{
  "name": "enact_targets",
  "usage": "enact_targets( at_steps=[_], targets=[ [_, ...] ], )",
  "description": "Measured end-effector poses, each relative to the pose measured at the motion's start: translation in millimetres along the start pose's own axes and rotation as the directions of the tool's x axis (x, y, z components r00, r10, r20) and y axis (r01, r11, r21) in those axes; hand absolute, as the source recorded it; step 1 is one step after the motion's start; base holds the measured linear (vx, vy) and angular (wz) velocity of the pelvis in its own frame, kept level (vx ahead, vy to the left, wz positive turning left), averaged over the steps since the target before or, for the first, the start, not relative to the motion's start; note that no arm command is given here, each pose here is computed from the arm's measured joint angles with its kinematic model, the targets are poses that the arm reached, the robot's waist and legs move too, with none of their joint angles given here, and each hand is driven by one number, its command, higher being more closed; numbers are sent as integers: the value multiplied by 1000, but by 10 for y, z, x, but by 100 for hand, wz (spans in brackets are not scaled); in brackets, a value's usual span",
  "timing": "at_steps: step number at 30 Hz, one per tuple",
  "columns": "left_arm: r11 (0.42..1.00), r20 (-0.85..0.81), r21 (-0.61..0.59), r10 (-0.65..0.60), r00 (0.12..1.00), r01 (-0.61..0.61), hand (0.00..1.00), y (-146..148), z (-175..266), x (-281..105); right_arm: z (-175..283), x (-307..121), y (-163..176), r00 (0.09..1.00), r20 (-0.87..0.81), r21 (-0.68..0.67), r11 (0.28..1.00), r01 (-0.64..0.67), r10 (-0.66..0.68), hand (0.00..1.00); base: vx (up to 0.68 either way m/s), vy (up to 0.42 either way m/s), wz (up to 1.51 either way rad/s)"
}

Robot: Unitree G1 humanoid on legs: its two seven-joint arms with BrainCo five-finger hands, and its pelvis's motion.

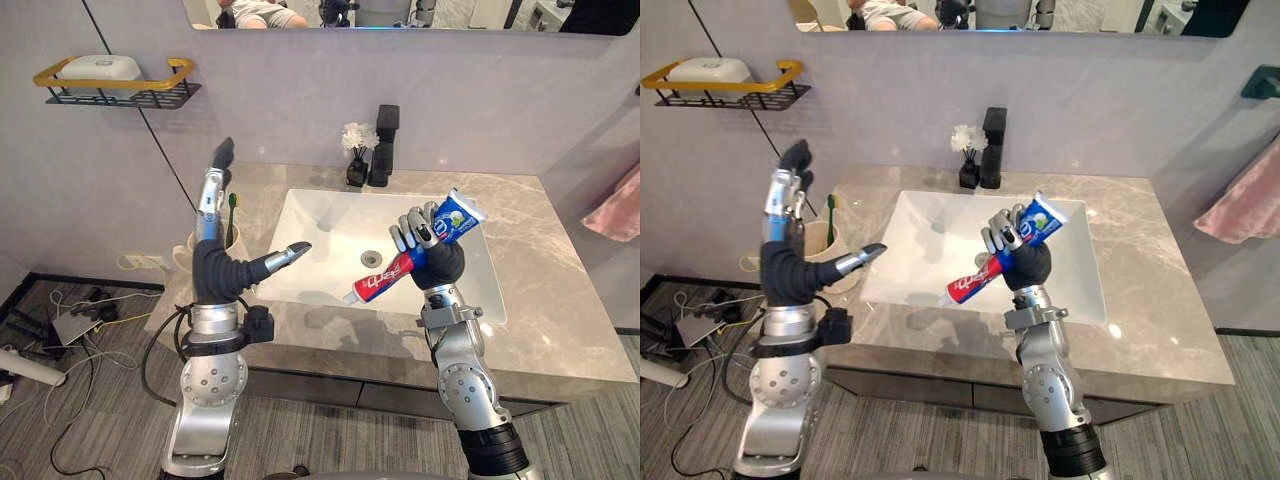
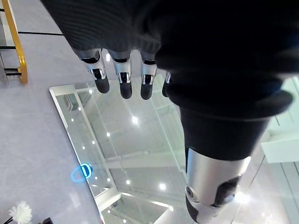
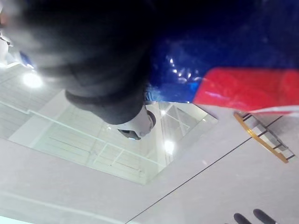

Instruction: Organize washtable

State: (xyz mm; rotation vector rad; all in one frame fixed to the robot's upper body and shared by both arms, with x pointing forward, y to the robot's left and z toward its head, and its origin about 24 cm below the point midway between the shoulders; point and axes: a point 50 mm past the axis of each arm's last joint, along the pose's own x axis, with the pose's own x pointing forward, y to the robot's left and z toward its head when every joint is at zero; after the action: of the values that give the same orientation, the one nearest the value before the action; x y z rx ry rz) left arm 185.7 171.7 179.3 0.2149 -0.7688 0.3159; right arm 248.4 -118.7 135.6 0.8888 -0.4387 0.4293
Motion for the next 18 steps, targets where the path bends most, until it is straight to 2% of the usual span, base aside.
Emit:
enact_targets(
  at_steps=[5,7,9,13,15,16,18],
  targets=[
    [950,-134,105,308,942,-296,0,610,-196,-186,190,-67,-102,994,90,-42,997,64,-60,100,-18,-16,5],
    [915,-218,144,401,890,-377,0,799,-366,-316,252,-97,-156,990,111,-69,993,92,-84,100,-24,-17,13],
    [865,-335,208,502,797,-457,0,988,-585,-550,299,-124,-196,987,125,-95,989,114,-102,100,-24,-21,11],
    [835,-485,262,547,682,-483,0,1087,-868,-851,337,-191,-254,980,143,-101,983,154,-138,100,-13,-26,8],
    [810,-611,297,569,551,-507,0,1148,-1098,-1178,307,-229,-263,980,132,-95,982,165,-152,100,-3,-28,14],
    [805,-643,296,566,516,-514,0,1146,-1155,-1260,299,-235,-262,980,128,-93,982,166,-154,100,-1,-30,11],
    [786,-753,271,533,386,-556,0,1131,-1310,-1555,277,-274,-274,979,117,-91,980,178,-167,100,1,-25,7]
  ],
)
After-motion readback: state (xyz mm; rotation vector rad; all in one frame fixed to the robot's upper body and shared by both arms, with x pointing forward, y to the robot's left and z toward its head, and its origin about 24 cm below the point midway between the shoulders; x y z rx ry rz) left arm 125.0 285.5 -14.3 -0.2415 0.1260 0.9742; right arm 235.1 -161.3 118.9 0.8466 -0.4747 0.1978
